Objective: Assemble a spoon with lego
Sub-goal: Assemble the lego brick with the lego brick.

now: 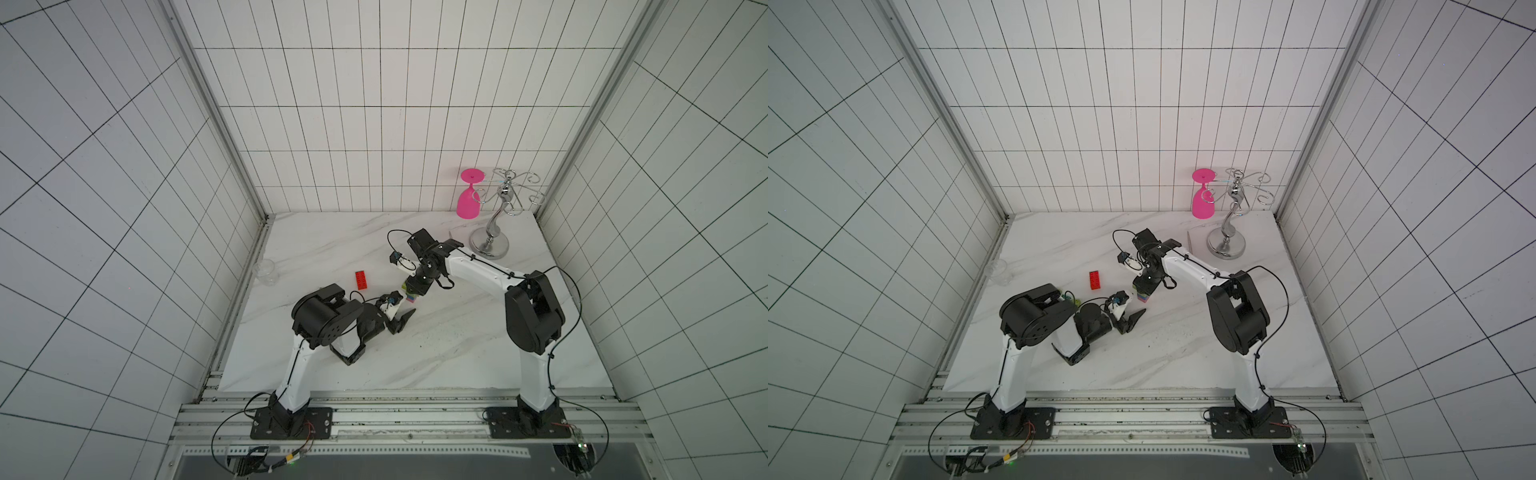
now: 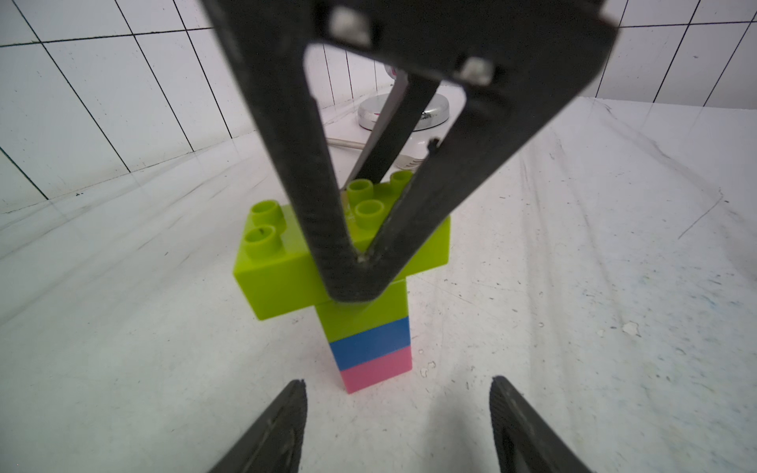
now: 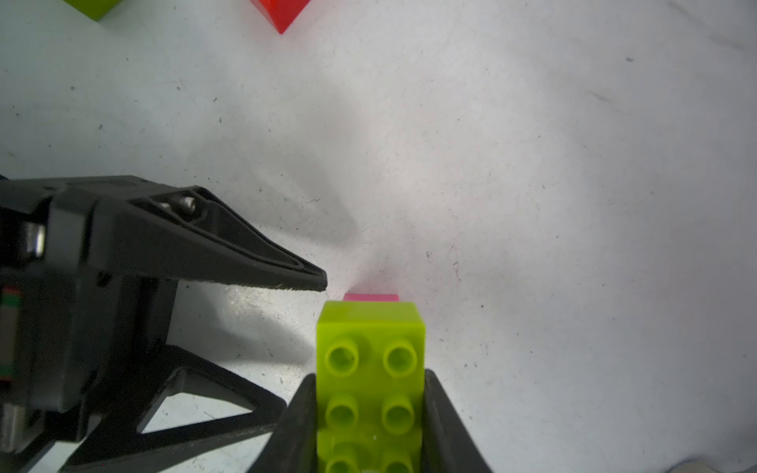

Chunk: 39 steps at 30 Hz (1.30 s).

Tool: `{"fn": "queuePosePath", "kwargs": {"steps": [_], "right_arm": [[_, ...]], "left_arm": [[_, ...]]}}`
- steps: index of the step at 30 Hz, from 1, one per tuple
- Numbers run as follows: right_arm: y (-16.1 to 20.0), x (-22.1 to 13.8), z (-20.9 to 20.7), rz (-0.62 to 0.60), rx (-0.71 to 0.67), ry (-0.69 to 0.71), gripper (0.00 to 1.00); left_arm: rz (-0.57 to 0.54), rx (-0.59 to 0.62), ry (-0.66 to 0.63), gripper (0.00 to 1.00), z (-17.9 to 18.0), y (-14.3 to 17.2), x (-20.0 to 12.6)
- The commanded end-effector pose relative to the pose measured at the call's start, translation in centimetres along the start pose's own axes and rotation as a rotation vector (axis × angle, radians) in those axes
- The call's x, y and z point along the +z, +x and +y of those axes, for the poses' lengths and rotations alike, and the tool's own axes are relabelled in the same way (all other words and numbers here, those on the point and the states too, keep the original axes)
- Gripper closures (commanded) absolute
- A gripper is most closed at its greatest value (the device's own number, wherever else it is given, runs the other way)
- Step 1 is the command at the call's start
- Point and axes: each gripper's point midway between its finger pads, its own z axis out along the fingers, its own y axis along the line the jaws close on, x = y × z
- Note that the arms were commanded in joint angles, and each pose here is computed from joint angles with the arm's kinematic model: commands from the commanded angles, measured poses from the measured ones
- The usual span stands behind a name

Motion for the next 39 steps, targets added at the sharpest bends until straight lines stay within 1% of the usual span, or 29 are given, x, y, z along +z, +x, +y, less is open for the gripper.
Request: {"fn": "queuePosePath", "kwargs": {"steps": [1, 3, 8, 12, 16, 20, 23, 25, 28, 35, 39], "right_arm": [[9.1, 5.8, 2.1, 0.329, 0.052, -0.078, 0.75], [8.9, 5.4, 1.8, 0.321, 0.055, -0.048, 0.74], [8.3, 4.8, 2.4, 0.292, 0.040, -0.042, 0.73], [7.5, 4.2, 2.5, 0.260, 0.044, -0.048, 0.68], [6.2, 2.8, 2.2, 0.210, 0.041, -0.031, 0.66], [6.5, 2.9, 1.9, 0.222, 0.035, -0.011, 0.67], [7.1, 3.7, 2.1, 0.237, 0.033, -0.018, 0.66], [7.4, 4.1, 2.4, 0.245, 0.033, -0.034, 0.64], [6.9, 3.9, 2.4, 0.229, 0.039, -0.037, 0.58], [3.9, 0.6, 1.8, 0.108, 0.053, -0.025, 0.48], [2.7, -1.3, 1.9, 0.059, 0.056, -0.020, 0.42]], "left_arm": [[-0.003, -0.003, 0.002, 0.31, 0.1, 0.4, 0.2], [-0.004, -0.002, 0.000, 0.31, 0.1, 0.3, 0.2], [-0.003, 0.001, 0.000, 0.31, 0.1, 0.4, 0.2], [-0.003, 0.002, -0.005, 0.31, 0.3, 0.4, 0.2], [0.001, 0.004, -0.004, 0.31, 0.2, 0.5, 0.2], [0.002, 0.003, -0.009, 0.31, 0.3, 0.6, 0.2], [0.000, 0.004, -0.009, 0.30, 0.3, 0.5, 0.2], [0.001, 0.004, -0.009, 0.30, 0.3, 0.5, 0.2], [0.000, 0.005, -0.012, 0.30, 0.4, 0.5, 0.2], [0.001, 0.005, -0.017, 0.30, 0.4, 0.5, 0.2], [0.004, 0.005, -0.019, 0.29, 0.5, 0.6, 0.1]]}}
